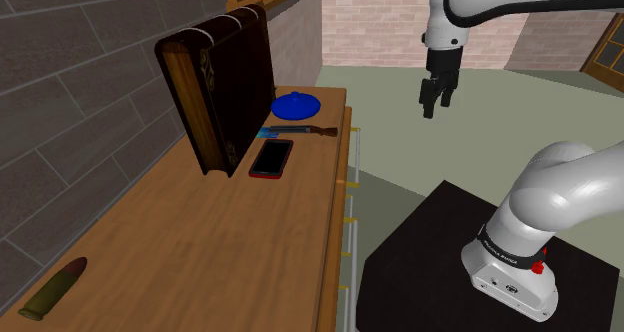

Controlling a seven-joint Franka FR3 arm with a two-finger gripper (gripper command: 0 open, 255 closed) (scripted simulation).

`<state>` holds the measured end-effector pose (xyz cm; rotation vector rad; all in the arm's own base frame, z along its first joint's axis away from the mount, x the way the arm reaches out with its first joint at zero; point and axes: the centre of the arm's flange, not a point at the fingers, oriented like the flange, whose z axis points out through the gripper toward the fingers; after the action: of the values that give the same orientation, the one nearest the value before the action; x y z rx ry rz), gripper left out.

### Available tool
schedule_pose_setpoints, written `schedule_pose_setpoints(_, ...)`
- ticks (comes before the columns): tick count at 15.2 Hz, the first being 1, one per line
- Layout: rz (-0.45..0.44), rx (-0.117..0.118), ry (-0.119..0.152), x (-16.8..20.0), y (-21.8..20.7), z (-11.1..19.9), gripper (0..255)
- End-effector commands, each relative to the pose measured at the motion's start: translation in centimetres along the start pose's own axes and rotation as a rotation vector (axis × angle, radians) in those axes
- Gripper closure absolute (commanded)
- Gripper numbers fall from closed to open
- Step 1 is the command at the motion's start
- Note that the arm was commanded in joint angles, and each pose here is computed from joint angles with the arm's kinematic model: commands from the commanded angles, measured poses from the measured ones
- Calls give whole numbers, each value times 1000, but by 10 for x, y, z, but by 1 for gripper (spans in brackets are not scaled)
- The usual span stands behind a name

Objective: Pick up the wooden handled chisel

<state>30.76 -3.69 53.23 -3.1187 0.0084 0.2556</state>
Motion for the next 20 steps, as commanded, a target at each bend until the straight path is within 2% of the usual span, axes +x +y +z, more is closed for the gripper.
schedule_pose_setpoints(1, 0, 0, 0, 0, 0, 0, 0)
schedule_pose_setpoints(11, -238, -9, 23, 99, -83, -13, 0)
schedule_pose_setpoints(20, -451, -18, 43, 168, -176, -26, 0)
